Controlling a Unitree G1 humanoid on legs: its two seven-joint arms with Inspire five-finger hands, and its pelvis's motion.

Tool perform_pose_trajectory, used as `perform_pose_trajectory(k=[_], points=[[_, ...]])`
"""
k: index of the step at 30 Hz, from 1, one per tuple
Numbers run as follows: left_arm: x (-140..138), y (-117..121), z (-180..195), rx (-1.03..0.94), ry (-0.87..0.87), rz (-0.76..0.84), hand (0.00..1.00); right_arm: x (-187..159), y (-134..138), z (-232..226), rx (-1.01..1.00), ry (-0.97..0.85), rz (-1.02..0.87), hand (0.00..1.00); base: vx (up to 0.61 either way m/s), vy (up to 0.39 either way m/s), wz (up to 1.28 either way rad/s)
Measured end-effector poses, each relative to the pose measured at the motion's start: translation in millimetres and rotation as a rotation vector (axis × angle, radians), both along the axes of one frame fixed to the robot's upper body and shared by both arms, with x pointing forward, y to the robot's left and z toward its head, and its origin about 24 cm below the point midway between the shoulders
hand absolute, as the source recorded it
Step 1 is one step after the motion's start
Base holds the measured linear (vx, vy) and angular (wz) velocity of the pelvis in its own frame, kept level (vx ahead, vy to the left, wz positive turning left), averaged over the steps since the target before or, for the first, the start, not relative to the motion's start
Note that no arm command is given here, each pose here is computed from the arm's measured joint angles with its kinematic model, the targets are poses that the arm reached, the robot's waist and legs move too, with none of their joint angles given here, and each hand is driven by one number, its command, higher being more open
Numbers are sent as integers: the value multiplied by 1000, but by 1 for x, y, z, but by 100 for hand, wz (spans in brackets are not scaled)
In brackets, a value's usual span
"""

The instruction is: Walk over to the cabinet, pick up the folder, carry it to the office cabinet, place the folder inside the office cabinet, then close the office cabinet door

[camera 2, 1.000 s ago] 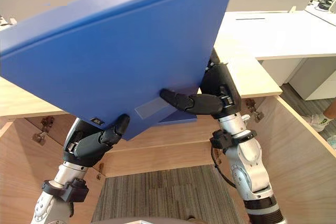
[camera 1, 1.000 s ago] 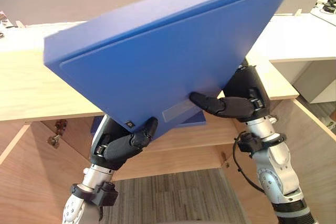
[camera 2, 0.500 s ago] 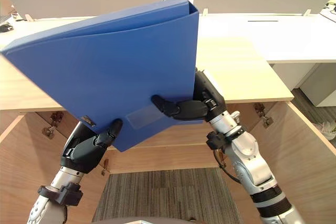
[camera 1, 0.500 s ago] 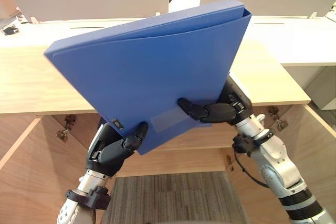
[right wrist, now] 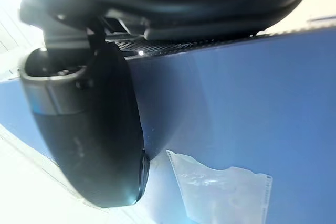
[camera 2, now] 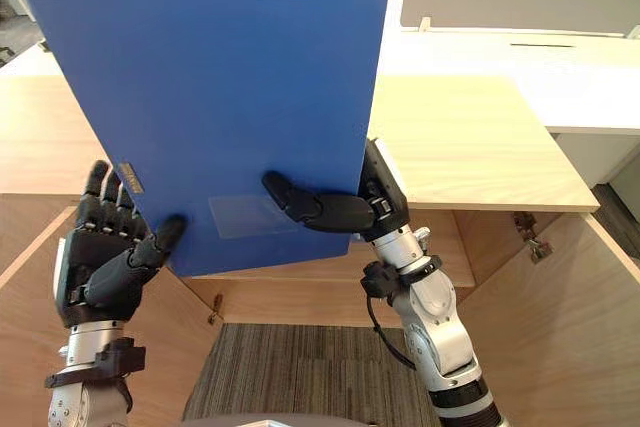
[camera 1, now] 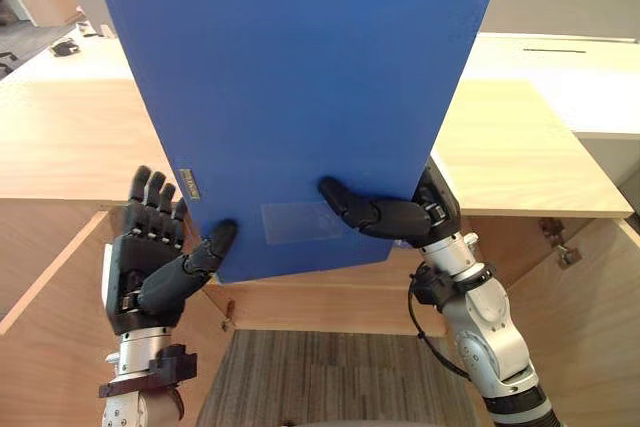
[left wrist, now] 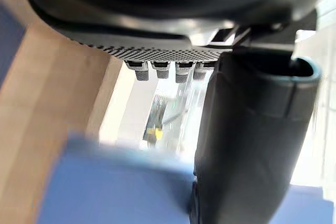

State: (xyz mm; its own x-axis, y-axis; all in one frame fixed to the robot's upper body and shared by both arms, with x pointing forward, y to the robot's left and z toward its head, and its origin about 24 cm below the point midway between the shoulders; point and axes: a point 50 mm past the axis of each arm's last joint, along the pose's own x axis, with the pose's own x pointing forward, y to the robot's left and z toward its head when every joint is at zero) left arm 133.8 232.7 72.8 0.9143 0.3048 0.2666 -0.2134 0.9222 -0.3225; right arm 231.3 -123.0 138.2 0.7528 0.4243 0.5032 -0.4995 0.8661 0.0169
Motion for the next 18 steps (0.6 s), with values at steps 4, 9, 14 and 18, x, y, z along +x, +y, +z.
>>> perform_pose_trajectory(k=[4,9,14,18], points=[[-15,20,-32,-31,163,225,100,-1,2,2,8,-6,19,0,-43,-34,4],[-37,28,-92,-55,488,358,100,-5,7,12,3,-57,54,0,-11,-29,2],[-58,17,-144,-89,764,333,100,-10,25,8,-50,-44,149,0,-7,-6,0],[-80,1,-191,-80,1061,214,100,-19,46,-3,-132,-17,293,0,-35,-27,-5]])
